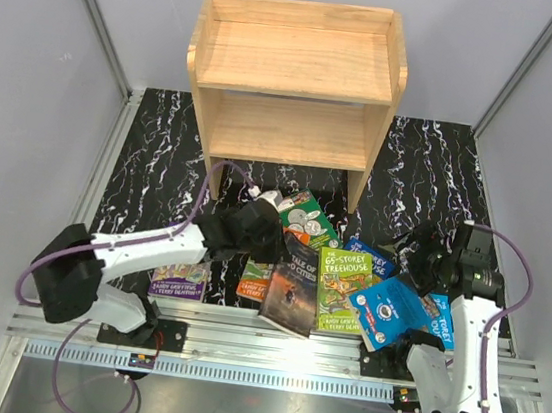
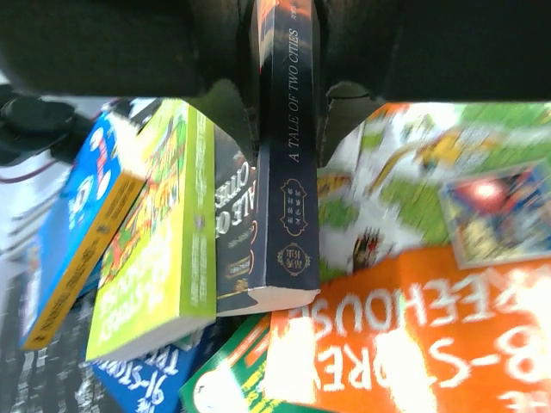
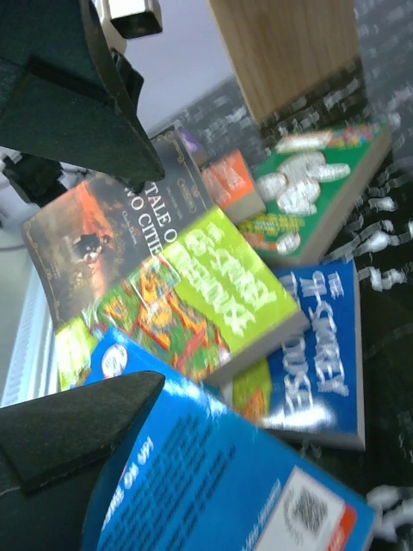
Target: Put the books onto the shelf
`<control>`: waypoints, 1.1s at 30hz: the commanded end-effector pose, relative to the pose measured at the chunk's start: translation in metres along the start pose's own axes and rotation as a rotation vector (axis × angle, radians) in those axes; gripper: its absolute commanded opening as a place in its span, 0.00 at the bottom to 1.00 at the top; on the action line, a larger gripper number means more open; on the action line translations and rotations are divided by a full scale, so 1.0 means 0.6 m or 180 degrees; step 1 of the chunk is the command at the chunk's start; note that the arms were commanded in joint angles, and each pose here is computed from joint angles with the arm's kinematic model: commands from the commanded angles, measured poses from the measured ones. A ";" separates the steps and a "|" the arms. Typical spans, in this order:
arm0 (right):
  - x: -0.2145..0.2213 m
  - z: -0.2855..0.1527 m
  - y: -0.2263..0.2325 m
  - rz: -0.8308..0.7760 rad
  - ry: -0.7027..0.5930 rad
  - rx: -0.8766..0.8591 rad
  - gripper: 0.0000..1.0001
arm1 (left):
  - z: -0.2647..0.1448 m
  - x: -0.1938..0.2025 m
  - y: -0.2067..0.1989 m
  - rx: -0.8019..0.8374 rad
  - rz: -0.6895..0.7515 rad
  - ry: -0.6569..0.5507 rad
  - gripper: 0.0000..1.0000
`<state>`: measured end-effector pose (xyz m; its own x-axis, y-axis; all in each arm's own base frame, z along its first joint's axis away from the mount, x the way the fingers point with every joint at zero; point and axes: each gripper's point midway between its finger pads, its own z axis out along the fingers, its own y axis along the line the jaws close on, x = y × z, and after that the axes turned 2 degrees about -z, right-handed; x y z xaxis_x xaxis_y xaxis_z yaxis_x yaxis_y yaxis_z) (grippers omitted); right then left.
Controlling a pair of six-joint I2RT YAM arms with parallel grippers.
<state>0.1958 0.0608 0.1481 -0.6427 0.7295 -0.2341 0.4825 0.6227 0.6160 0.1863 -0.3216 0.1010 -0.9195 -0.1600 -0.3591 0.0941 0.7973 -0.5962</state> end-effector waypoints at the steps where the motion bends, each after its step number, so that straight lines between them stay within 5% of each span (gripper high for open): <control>1: -0.006 -0.036 0.090 -0.0032 0.0125 -0.0649 1.00 | -0.090 -0.057 -0.035 -0.0026 0.0286 -0.0338 0.00; 9: -0.019 -0.123 0.231 0.0016 0.0305 -0.1707 1.00 | -0.276 -0.197 -0.180 0.0692 0.0470 -0.1106 0.00; 14: -0.014 -0.155 0.253 0.0005 0.0351 -0.1827 1.00 | -0.434 -0.297 -0.324 0.1591 0.0868 -0.1594 0.00; 20: 0.006 -0.151 0.236 -0.0022 0.0413 -0.1735 1.00 | -0.548 -0.371 -0.445 0.2472 0.1036 -0.1929 0.00; 26: 0.022 -0.138 0.220 -0.0068 0.0464 -0.1676 1.00 | -0.578 -0.465 -0.470 0.2756 0.0771 -0.2306 0.00; 33: 0.030 -0.130 0.210 -0.0059 0.0490 -0.1654 1.00 | -0.502 -0.607 -0.464 0.2780 0.0261 -0.2390 0.00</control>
<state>0.2040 0.1267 0.2799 -0.7315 0.6663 -0.1447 0.1657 0.3796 0.9102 0.3735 -0.3248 0.5456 -0.5383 -0.5377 -0.6490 0.5556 0.3527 -0.7530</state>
